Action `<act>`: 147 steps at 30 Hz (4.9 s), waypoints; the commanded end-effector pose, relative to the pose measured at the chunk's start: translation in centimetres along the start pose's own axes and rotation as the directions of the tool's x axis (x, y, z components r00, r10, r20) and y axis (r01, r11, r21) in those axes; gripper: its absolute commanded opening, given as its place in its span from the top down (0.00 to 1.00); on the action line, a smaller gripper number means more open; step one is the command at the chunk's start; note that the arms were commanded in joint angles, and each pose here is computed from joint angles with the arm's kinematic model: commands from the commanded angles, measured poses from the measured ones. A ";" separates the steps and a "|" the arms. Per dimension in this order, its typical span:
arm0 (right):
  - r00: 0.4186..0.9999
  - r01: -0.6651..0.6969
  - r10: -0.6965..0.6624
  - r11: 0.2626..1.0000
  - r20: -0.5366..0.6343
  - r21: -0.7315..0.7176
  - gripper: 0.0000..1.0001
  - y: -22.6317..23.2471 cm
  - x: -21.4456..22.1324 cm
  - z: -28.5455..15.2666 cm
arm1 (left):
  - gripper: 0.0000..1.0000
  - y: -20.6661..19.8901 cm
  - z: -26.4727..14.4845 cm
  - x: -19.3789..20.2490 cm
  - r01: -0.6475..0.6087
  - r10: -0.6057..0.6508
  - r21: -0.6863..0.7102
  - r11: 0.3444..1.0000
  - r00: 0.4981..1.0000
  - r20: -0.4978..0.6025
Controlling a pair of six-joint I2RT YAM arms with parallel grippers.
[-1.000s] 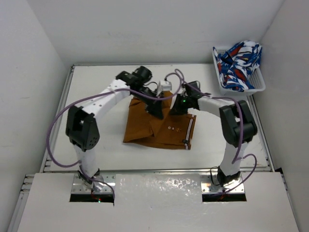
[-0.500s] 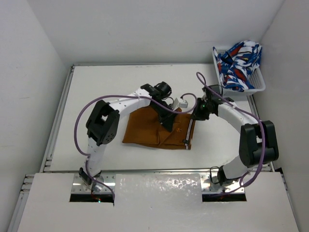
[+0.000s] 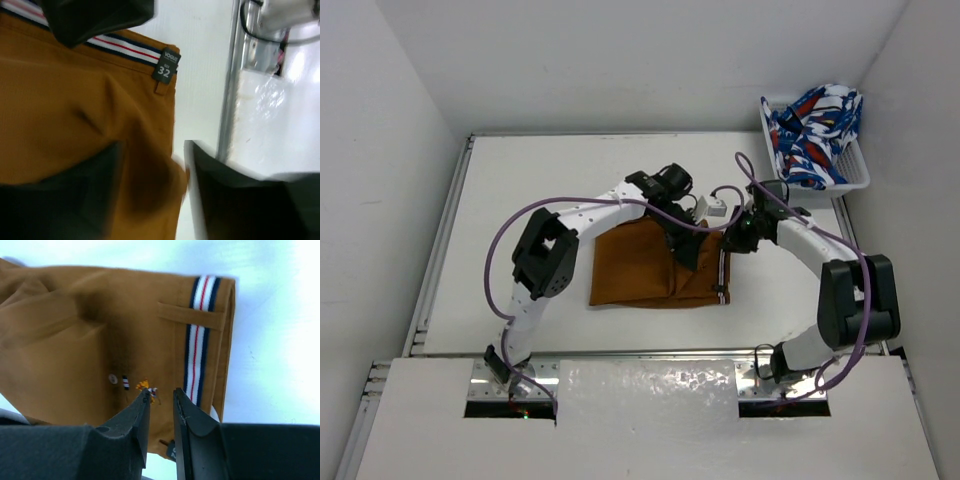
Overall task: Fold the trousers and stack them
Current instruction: Fold the trousers
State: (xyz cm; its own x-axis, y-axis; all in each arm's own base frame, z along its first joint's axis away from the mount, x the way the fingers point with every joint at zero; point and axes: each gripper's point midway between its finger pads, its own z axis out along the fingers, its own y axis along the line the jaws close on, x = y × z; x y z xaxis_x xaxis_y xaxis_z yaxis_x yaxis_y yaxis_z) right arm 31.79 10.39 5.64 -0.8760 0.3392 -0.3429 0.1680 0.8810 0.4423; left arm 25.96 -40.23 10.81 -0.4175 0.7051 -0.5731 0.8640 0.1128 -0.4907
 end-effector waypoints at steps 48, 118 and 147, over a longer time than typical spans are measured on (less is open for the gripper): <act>0.976 0.116 -0.125 0.991 -0.177 -0.060 0.94 0.9 8.9 0.2 | 1.00 21.0 -17.2 10.1 -0.141 0.141 -0.521 0.842 0.989 -0.040; 0.994 0.026 0.028 0.887 -0.110 0.460 0.82 -18.1 -0.6 -6.7 | 0.25 16.3 -23.0 13.7 0.453 -0.327 -0.650 0.610 0.891 0.314; 0.865 -0.435 0.056 0.580 0.498 0.689 0.01 -23.6 -7.4 -18.2 | 0.25 15.7 -31.0 22.2 0.644 -0.401 -0.693 0.323 0.757 0.516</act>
State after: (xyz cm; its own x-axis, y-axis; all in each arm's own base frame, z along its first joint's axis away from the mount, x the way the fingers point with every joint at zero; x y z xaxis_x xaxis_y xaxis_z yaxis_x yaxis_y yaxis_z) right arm 25.39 -17.84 11.92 -0.5996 0.5076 -0.6188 0.7365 0.6524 -0.1785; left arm 38.11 -1.70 8.64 -0.8489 0.1549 -0.5054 0.2310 0.9687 -0.0912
